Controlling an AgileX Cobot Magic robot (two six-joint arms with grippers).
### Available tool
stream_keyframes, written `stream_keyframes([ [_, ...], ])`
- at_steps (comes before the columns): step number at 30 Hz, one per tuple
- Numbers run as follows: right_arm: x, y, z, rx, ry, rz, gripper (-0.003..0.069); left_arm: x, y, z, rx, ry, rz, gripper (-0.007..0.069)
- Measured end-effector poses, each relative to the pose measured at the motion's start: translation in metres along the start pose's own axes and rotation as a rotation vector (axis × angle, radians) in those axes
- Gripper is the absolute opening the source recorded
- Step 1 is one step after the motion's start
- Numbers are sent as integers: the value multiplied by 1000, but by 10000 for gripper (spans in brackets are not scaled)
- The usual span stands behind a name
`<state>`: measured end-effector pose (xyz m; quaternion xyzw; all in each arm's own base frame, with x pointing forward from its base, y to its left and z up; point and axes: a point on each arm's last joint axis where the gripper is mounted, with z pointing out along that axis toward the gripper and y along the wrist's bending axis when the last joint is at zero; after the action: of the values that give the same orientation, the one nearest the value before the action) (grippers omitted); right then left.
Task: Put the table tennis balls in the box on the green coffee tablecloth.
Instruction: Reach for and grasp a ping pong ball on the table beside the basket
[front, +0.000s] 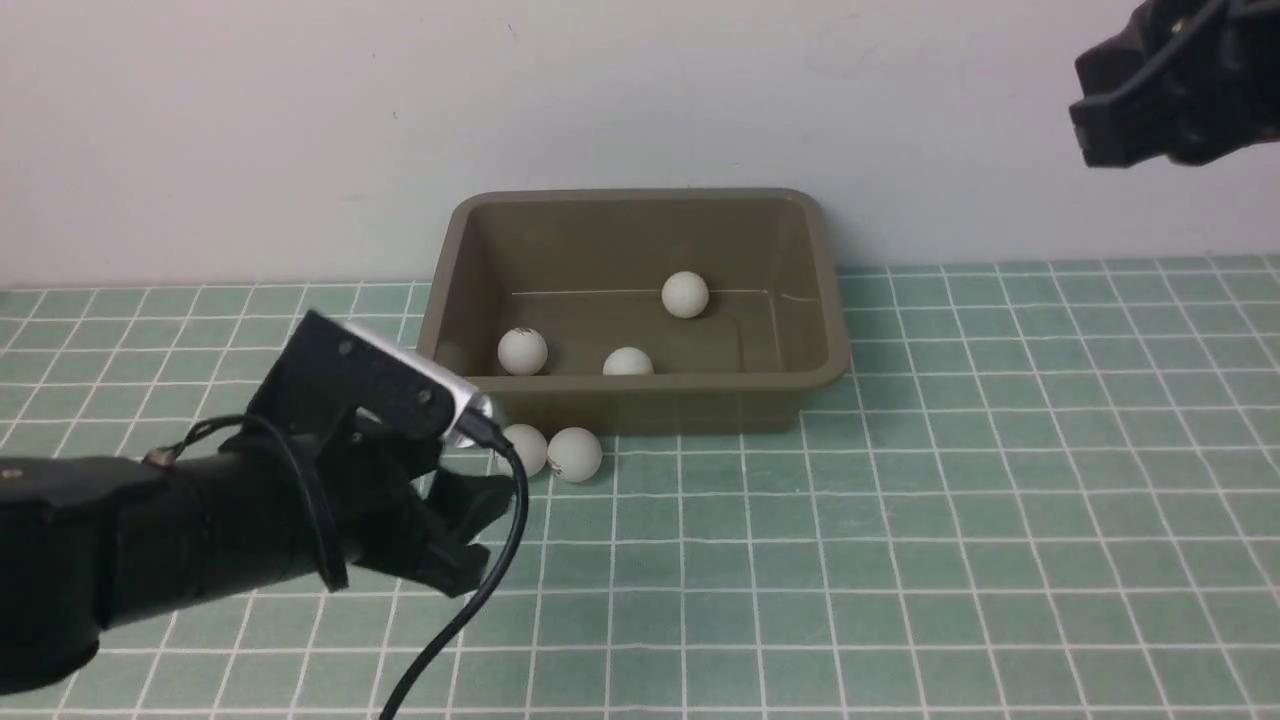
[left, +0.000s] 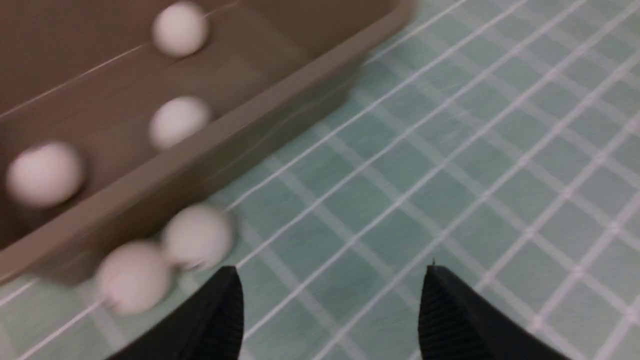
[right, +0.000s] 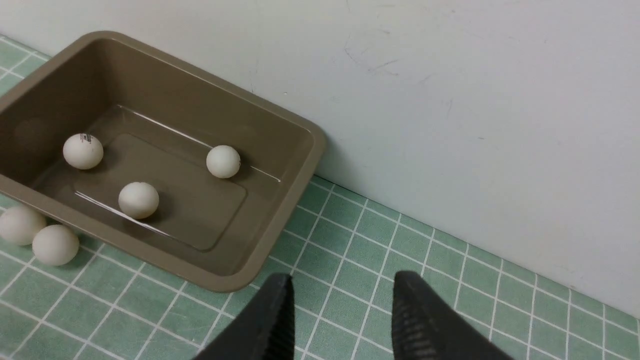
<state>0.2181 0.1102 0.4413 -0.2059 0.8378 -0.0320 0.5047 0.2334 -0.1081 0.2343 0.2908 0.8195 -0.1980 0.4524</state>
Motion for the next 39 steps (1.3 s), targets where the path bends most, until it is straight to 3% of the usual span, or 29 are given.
stream_keyframes([
  [6,0,0,0,-1,-5,0,261,0,-18,-2,210,2,9,427],
  [16,-3,1,0,-9,-36,0,261,1,-46,-12,525,47,-119,427],
  [21,-3,1,0,-9,-36,0,261,8,-50,-16,576,175,-223,427],
  [26,-3,1,0,-8,-36,-1,261,28,-41,-15,424,412,-284,427],
  [29,-3,1,0,-8,-36,-1,261,36,-29,-14,265,490,-320,427],
  [35,-3,1,0,-8,-36,-1,261,44,-3,-13,-47,528,-334,427],
  [39,-4,1,0,-9,-40,-1,261,41,8,-11,-153,471,-264,427],
])
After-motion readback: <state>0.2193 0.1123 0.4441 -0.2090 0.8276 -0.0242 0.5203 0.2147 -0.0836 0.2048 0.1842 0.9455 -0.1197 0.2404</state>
